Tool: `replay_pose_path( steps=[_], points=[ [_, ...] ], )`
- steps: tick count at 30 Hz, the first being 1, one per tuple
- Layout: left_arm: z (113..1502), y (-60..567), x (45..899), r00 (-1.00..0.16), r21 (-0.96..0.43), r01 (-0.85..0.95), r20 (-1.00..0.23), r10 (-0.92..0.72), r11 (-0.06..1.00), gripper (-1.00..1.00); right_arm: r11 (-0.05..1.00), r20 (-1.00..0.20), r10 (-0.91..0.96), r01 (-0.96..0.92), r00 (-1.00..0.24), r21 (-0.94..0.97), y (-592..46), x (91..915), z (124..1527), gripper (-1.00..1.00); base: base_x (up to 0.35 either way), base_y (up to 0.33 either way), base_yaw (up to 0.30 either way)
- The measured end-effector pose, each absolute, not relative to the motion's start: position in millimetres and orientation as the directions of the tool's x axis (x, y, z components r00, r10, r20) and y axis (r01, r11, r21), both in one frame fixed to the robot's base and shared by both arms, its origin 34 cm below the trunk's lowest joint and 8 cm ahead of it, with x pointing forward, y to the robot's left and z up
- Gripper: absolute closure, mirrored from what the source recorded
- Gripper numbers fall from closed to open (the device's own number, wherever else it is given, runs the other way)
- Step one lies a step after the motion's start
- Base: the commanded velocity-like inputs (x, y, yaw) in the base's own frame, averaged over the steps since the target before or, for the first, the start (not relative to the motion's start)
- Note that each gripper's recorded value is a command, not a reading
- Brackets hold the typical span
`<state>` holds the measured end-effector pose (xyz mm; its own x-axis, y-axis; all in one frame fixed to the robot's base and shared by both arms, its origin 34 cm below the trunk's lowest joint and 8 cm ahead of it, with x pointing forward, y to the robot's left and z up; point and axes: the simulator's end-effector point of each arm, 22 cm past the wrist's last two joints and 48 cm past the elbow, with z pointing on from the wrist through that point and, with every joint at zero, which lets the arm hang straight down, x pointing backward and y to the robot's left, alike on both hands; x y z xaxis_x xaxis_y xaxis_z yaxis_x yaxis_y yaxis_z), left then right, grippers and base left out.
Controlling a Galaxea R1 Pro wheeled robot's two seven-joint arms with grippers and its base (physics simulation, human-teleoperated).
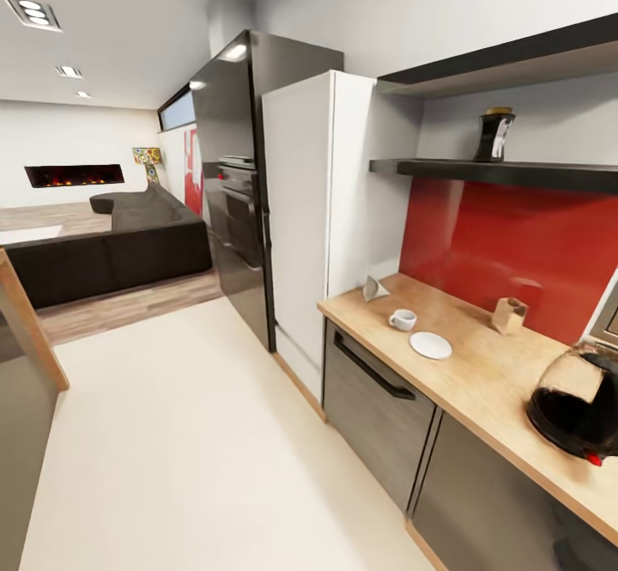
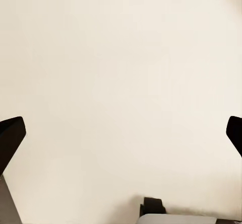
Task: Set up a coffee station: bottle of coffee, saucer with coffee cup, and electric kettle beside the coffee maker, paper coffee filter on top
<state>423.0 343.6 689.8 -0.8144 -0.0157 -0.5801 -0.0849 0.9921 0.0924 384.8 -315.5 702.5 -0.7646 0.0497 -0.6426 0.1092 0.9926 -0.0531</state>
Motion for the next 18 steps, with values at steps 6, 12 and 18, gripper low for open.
replay_pose_path(
  steps=[6,12,18],
  points=[
    [690.1,343.4,423.5,-0.814,0.092,-0.084,-0.581,-0.015,0.992,-1.00,0.993,-0.643,0.050,0.109,-0.764,-0.053,-315.6,385.0,702.7,-1.00,0.300,0.214,-0.060],
    [691.5,343.5,425.0,-0.811,0.092,-0.085,-0.585,-0.015,0.992,-1.00,0.993,-0.646,0.050,0.109,-0.762,-0.052,-315.5,386.1,703.8,-1.00,0.300,0.214,-0.207],
    [693.0,343.4,426.4,-0.808,0.092,-0.085,-0.589,-0.015,0.992,-1.00,0.993,-0.650,0.050,0.109,-0.759,-0.051,-315.4,387.5,705.1,-1.00,0.300,0.214,-0.221]
  ],
)
